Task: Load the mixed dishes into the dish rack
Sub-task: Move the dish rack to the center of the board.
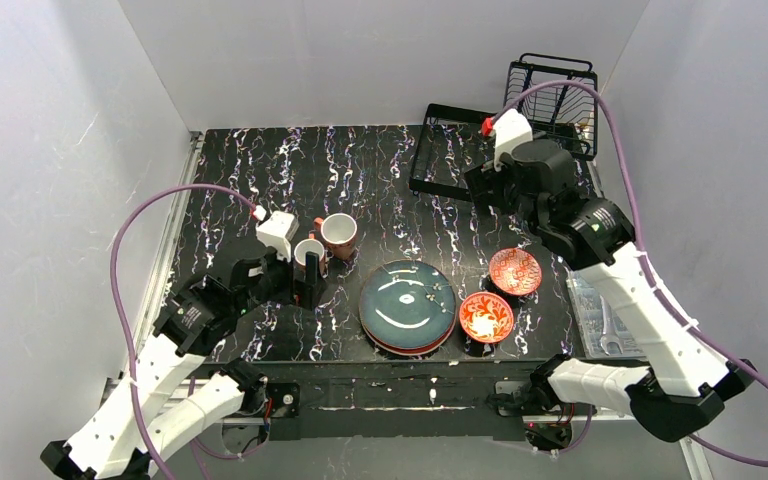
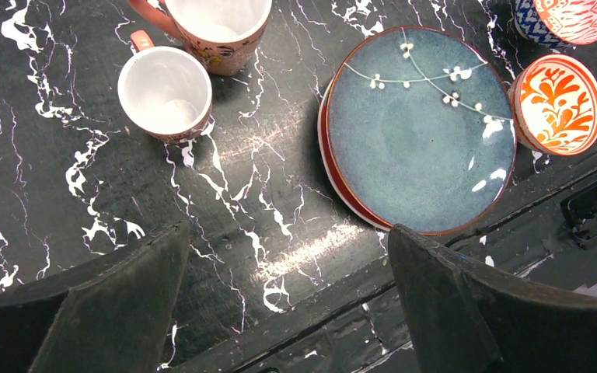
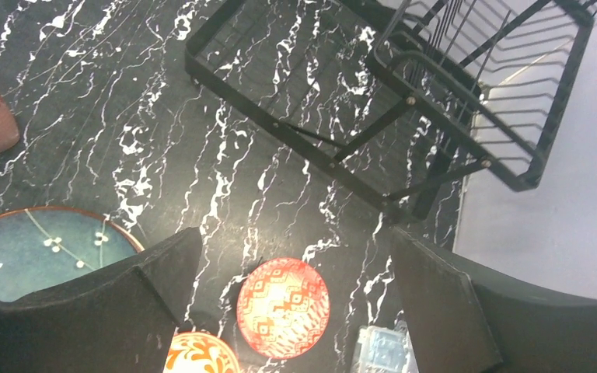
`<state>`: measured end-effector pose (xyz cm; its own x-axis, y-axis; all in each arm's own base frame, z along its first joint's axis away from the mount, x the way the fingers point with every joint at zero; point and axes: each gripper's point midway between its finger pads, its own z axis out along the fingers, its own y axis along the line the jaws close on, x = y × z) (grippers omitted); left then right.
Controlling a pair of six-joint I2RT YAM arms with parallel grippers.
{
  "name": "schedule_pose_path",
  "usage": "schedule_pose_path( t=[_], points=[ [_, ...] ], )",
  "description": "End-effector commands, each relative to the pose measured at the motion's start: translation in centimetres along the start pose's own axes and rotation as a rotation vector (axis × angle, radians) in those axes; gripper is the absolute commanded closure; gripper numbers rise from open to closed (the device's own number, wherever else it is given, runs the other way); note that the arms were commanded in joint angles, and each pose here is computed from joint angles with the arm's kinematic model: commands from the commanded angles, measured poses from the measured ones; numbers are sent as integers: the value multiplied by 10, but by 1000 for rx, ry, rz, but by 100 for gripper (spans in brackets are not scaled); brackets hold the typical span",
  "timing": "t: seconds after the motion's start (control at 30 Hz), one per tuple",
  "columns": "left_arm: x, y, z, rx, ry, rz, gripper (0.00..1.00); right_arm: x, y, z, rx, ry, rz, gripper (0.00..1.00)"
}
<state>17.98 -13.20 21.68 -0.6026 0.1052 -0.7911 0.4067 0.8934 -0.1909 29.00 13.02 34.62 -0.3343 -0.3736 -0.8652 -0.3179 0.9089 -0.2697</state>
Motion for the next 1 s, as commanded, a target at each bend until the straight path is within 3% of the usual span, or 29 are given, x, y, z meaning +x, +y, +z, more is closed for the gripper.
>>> schedule_pose_path(
  t=[0.0,0.27,0.47,0.73,0.97],
  points=[
    [-2,0,-1,9,-38,17,1,-33,-12,1,43,-69,-75,0],
    [-1,7,-8,-17,-78,18,1,-53,-18,16,88,-73,-149,4],
    [-2,11,-14,-31,-104,14,1,-49,-20,35,128,-8,-254,4],
    [-3,12,-17,-32,-121,12,1,-30,-41,64,312,133,-425,4],
    [-2,10,-16,-22,-116,10,1,-25,-51,87,387,181,-478,4]
  ],
)
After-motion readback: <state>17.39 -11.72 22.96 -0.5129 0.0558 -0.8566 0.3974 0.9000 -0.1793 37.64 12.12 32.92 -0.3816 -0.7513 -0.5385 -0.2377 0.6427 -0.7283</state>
